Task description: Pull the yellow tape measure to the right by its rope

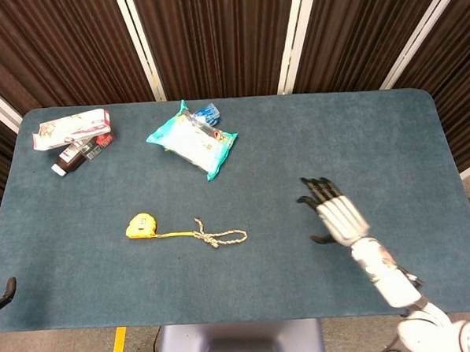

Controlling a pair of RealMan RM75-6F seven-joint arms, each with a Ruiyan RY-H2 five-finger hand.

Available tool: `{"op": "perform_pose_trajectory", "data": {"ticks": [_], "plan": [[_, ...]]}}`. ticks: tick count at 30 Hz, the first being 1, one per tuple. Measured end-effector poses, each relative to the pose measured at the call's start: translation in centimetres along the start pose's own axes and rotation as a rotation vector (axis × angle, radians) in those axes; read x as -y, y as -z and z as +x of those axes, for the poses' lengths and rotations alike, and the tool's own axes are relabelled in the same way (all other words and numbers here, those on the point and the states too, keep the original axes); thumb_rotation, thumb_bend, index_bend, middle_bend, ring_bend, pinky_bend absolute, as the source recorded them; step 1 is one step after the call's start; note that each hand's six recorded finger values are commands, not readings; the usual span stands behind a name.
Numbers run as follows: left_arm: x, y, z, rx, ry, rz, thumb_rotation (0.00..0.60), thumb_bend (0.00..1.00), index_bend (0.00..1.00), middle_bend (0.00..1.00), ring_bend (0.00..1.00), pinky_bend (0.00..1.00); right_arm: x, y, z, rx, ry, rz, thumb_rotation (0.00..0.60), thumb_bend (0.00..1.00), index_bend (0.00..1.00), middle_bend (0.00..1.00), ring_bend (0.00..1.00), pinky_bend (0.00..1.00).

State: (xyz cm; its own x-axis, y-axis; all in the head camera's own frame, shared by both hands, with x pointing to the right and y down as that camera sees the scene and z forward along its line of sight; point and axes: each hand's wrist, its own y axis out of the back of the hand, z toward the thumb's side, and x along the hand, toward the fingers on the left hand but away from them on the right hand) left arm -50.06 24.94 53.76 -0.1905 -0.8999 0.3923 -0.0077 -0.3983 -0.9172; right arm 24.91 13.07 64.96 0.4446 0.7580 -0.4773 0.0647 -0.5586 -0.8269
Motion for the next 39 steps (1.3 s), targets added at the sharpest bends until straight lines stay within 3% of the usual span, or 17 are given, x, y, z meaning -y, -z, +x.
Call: {"op": "perform_pose_trajectory", "data": {"ticks": [10,15,24,29,39], "plan": [[-0.6,0.5,-0.1,-0.017,-0.016,-0.024,0.600,0.41,0.08,0.00,0.00,0.15,2.4,-7.6,-5.1,-0.080,-0.043,-0.081,0.600,0.33,0.41,0.04,0.01,0.00],[-0.6,0.7,0.0,-0.026,-0.011,-0.027,0.600,0.41,0.08,0.00,0.00,0.15,4.0,-9.7,-6.0,-0.100,-0.082,-0.096,0.600,0.48,0.43,0.04,0.01,0.00],[-0.8,1.0,-0.1,-0.030,-0.016,-0.042,0.600,0.41,0.08,0.00,0.00,0.15,7.1,-11.2,-7.0,-0.106,-0.144,-0.076,0.600,0.44,0.44,0.04,0.01,0.00],[-0.9,1.0,-0.1,-0.028,-0.015,-0.046,0.600,0.41,0.08,0.00,0.00,0.15,8.0,-11.6,-7.2,-0.108,-0.159,-0.070,0.600,0.39,0.45,0.04,0.01,0.00],[-1.0,1.2,-0.1,-0.031,-0.021,-0.054,0.600,0.41,0.08,0.00,0.00,0.16,9.1,-12.6,-7.6,-0.120,-0.179,-0.063,0.600,0.38,0.52,0.04,0.01,0.00]]}}
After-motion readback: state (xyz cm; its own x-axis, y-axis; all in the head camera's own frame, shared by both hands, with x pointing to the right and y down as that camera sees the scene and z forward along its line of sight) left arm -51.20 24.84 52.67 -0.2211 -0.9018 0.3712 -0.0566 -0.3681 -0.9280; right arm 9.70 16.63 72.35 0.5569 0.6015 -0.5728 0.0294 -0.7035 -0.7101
